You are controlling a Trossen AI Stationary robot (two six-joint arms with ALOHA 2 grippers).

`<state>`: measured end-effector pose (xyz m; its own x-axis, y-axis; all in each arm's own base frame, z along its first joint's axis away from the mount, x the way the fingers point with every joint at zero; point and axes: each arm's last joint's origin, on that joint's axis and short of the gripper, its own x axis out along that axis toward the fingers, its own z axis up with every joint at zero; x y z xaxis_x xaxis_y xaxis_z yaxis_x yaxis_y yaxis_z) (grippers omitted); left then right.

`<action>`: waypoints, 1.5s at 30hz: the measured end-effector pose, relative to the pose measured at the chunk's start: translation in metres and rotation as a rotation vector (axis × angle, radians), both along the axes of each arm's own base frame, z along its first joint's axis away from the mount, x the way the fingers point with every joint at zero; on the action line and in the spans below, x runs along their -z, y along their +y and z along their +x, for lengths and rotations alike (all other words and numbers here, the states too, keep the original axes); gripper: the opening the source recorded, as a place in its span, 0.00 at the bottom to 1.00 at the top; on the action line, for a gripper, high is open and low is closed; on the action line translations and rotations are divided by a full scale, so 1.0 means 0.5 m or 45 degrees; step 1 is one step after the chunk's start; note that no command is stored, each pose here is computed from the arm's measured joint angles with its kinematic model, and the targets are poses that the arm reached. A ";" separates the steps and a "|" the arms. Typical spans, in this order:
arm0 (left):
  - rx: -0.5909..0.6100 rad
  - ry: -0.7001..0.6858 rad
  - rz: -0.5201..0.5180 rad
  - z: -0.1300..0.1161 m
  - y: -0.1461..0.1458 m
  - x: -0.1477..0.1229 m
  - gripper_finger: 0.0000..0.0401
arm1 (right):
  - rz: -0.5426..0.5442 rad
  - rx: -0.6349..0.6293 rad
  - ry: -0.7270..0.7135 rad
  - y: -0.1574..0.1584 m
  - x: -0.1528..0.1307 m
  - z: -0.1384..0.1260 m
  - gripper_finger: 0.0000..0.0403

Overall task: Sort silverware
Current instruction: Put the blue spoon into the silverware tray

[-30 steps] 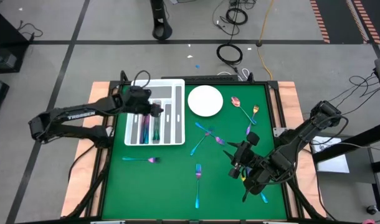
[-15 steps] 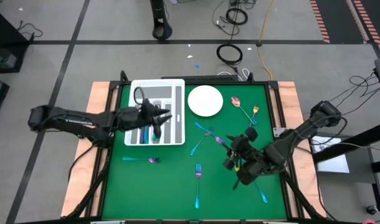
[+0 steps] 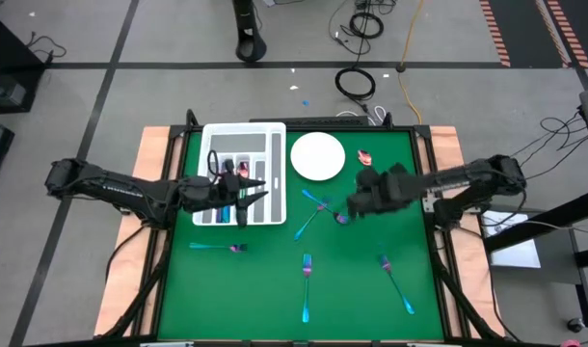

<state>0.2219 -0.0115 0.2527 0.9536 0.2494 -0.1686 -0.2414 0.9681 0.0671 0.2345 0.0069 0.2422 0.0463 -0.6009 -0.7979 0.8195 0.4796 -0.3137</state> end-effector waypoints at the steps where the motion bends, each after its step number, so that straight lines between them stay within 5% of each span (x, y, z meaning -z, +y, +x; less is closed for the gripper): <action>1: -0.001 -0.001 0.000 0.000 0.000 0.000 0.34 | 0.015 0.007 0.027 -0.022 0.001 0.002 0.37; 8: 0.000 0.001 0.000 0.000 0.000 0.000 0.34 | 0.171 0.068 0.136 -0.166 0.007 -0.010 0.37; 16: 0.001 0.001 -0.001 0.000 0.000 0.000 0.34 | 0.317 -0.011 0.019 -0.257 0.034 -0.023 0.37; 27: 0.001 0.002 -0.001 0.000 0.000 0.000 0.34 | 0.399 -0.001 0.007 -0.287 0.132 -0.074 0.37; 45: -0.003 -0.003 -0.024 0.000 0.000 0.000 0.34 | 0.465 -0.066 0.061 -0.310 0.185 -0.072 0.37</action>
